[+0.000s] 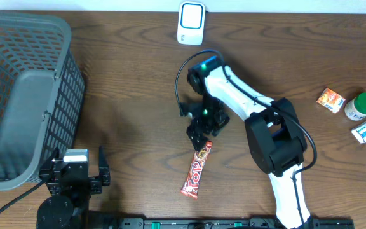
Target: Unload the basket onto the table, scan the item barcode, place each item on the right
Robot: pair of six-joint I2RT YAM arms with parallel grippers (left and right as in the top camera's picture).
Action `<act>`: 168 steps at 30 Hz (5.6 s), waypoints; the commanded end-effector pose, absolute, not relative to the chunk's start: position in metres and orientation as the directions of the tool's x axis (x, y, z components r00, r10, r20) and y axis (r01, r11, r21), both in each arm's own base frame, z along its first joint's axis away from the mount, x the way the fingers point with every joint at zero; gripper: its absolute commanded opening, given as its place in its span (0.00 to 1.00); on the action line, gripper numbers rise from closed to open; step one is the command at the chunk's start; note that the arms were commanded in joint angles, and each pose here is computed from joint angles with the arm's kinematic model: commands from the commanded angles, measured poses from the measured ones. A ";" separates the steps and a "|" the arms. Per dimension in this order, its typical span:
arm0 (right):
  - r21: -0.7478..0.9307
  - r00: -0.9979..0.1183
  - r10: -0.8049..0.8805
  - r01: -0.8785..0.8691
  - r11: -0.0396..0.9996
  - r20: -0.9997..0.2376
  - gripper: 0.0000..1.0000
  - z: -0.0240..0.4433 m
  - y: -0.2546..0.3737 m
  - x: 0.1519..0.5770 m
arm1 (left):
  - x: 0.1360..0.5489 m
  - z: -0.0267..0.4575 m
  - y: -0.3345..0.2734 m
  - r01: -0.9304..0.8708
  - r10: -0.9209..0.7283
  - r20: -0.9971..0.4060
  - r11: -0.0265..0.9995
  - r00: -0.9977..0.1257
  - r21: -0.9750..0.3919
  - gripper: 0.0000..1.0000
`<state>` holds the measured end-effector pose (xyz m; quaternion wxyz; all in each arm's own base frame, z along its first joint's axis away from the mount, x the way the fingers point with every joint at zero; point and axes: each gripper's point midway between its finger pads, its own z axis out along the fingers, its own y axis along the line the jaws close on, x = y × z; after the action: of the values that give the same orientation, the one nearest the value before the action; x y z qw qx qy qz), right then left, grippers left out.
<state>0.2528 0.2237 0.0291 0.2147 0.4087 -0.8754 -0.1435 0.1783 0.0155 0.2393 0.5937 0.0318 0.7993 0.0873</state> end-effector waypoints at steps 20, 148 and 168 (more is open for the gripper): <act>0.592 -0.451 -0.882 -0.677 0.436 0.134 0.35 -0.029 0.219 0.203 | 0.178 0.240 0.015 -0.055 0.144 -0.947 0.985 -0.287 0.166 0.92; 0.550 -0.984 -0.164 -0.096 0.829 0.074 0.99 0.025 0.094 0.366 | 0.178 0.240 0.015 -0.055 0.144 -0.947 0.985 -0.287 0.166 0.92; 0.639 -0.985 -0.106 0.007 0.769 0.139 0.97 -0.039 0.109 0.310 | 0.178 0.240 0.015 -0.055 0.144 -0.947 0.985 -0.287 0.166 0.92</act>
<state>0.3424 0.1363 0.0260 0.0112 0.0472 -0.8916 -0.4502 0.1783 0.0156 0.2393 0.5937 0.0317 0.7993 0.0874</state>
